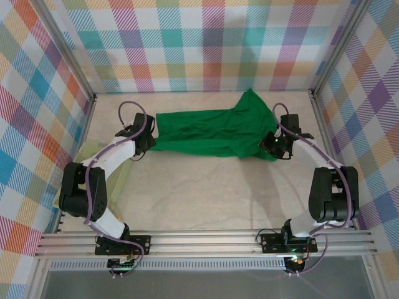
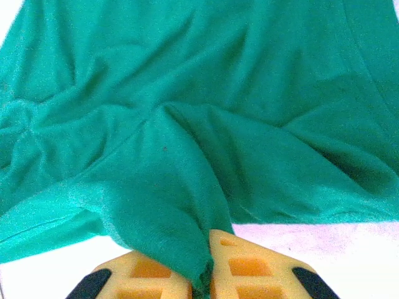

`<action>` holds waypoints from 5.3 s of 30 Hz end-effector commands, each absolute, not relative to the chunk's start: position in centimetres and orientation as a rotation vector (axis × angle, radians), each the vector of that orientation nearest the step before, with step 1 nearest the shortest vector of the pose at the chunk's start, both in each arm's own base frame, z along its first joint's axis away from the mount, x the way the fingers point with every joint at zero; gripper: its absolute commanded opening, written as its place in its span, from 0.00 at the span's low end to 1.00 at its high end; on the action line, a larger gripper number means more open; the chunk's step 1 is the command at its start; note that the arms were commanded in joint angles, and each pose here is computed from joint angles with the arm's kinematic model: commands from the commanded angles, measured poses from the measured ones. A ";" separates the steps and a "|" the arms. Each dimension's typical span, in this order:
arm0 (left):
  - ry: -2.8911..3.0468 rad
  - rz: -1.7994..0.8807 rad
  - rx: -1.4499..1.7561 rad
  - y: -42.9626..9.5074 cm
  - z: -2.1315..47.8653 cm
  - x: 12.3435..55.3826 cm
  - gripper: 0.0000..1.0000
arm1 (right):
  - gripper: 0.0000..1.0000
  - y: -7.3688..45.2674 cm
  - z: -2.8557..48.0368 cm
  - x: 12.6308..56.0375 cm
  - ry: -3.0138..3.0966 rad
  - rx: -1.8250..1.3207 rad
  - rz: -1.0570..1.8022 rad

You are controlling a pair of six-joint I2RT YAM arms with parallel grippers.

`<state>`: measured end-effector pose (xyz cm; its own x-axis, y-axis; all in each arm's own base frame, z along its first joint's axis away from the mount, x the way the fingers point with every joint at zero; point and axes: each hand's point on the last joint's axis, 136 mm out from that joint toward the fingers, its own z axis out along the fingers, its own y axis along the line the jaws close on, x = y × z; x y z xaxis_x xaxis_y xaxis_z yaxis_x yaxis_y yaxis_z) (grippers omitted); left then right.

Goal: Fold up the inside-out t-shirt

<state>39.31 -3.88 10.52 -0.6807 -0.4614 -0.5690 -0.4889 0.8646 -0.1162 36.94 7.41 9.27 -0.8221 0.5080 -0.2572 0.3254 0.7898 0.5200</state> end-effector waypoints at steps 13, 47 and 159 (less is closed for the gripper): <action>2.396 0.085 -0.721 -3.1 10.8 39.6 0.00 | 0.32 7.7 7.0 36.7 2.630 0.604 0.677; 2.148 -0.299 -0.430 -8.6 26.9 46.5 0.00 | 0.00 0.8 38.5 36.6 1.991 0.562 0.624; 2.567 -0.288 -0.590 -7.5 8.6 23.2 0.00 | 0.01 1.5 17.1 19.3 2.447 0.904 0.515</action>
